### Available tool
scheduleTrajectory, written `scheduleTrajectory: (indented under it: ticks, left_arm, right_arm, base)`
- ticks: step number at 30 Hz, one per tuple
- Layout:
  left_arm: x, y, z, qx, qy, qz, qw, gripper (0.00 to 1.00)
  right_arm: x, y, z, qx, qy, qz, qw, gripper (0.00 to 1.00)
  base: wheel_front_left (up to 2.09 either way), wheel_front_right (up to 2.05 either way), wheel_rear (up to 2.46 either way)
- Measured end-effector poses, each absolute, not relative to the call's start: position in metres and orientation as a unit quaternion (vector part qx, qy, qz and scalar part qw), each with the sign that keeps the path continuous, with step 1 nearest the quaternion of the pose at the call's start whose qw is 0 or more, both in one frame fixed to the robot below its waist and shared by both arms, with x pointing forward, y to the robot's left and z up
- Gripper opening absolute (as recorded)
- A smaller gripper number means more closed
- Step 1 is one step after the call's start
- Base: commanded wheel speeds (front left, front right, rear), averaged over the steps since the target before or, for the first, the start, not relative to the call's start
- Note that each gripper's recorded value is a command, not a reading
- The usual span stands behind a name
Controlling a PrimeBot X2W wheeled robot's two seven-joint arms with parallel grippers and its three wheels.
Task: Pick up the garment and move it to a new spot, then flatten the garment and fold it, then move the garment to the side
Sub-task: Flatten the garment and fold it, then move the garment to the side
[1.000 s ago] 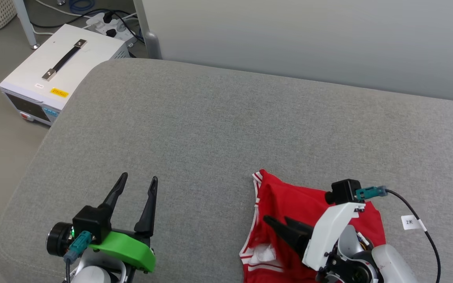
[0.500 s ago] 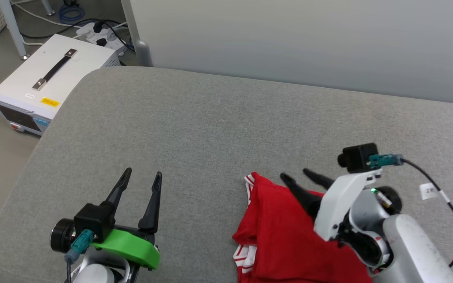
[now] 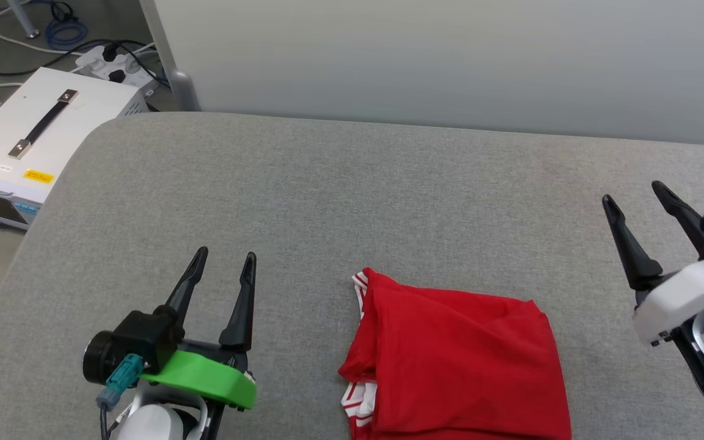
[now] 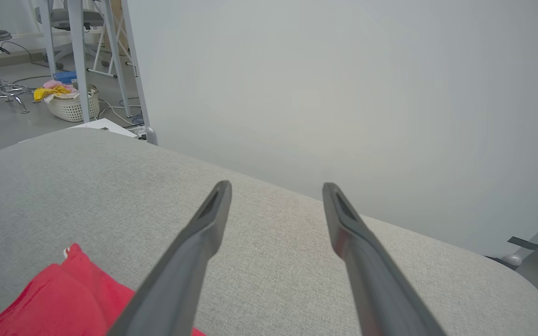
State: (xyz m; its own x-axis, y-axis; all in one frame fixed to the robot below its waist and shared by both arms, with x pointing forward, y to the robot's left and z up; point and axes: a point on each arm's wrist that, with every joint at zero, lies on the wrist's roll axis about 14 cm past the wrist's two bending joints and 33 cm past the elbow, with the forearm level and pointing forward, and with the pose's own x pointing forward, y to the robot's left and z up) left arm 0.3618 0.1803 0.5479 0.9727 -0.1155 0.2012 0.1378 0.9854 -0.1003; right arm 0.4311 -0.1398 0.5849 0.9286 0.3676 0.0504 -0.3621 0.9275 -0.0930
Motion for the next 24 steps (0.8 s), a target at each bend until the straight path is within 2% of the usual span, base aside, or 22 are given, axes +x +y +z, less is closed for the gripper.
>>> scheduleTrajectory:
  ticks: [10,17,24]
  left_arm:
    - [0.367,0.168,0.56,-0.066,-0.118,-0.079,0.988,1.0]
    - [0.361,0.165,0.549,-0.077,-0.102,-0.076,0.989,1.0]
    - [0.359,0.157,0.541,-0.078,-0.089,-0.086,0.989,1.0]
  right_arm:
    - [0.397,-0.184,0.571,-0.003,-0.077,0.106,0.991,1.0]
    - [0.376,-0.185,0.551,0.027,-0.066,0.083,0.994,1.0]
    - [0.374,-0.183,0.552,0.037,-0.068,0.079,0.994,1.0]
  base:
    - [0.0,0.0,0.0]
    - [0.0,0.0,0.0]
    - [0.0,0.0,0.0]
